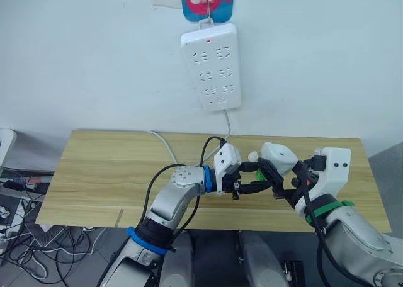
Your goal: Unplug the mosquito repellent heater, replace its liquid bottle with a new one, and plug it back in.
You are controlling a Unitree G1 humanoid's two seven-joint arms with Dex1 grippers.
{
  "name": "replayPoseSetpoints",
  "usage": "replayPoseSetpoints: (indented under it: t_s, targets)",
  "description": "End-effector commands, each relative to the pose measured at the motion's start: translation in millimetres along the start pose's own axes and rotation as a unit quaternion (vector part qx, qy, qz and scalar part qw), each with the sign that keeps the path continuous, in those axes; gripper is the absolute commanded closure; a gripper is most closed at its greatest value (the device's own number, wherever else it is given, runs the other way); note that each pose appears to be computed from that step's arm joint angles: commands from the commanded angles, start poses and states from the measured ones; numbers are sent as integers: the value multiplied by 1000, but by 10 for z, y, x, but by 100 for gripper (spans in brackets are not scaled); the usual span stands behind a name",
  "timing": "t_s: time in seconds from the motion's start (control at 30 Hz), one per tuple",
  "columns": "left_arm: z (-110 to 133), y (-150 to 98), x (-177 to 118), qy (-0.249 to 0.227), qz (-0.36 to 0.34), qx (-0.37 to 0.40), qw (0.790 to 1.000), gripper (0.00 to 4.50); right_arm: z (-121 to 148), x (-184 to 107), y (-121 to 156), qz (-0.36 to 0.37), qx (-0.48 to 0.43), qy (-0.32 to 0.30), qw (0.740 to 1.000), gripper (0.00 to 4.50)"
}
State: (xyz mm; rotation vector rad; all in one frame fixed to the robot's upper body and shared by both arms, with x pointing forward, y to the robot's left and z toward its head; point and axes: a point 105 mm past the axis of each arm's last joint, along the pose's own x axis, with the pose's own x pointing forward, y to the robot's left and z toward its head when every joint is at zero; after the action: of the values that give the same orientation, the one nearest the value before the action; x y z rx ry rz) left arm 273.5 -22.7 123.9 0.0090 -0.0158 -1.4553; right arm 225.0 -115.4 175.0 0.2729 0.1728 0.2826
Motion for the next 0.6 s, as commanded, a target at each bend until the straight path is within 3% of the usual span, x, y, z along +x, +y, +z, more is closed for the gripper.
replayPoseSetpoints:
  t_s: [0.03, 0.07, 0.37, 0.4, 0.57, 0.6]
  targets:
    - [129, -107, 45, -25, -22, 10, 999, 229, 41, -21, 58, 13, 0, -14, 1000, 127]
    - [127, -115, 44, -25, -24, 9, 999, 229, 46, -19, 59, 13, 0, -17, 1000, 156]
    - [84, -134, 8, -15, -27, 4, 1000, 229, 60, -21, 40, 6, -6, -26, 1000, 157]
    - [85, -136, 0, -15, -29, 2, 999, 157, 65, -18, 32, 5, -6, -27, 1000, 157]
    - [114, -74, -189, -12, -18, 3, 1000, 8, 93, -4, -24, -5, -4, -37, 999, 157]
    - [109, -32, -271, -5, -5, 2, 1000, 0, 110, -2, -36, -4, -6, -40, 999, 157]
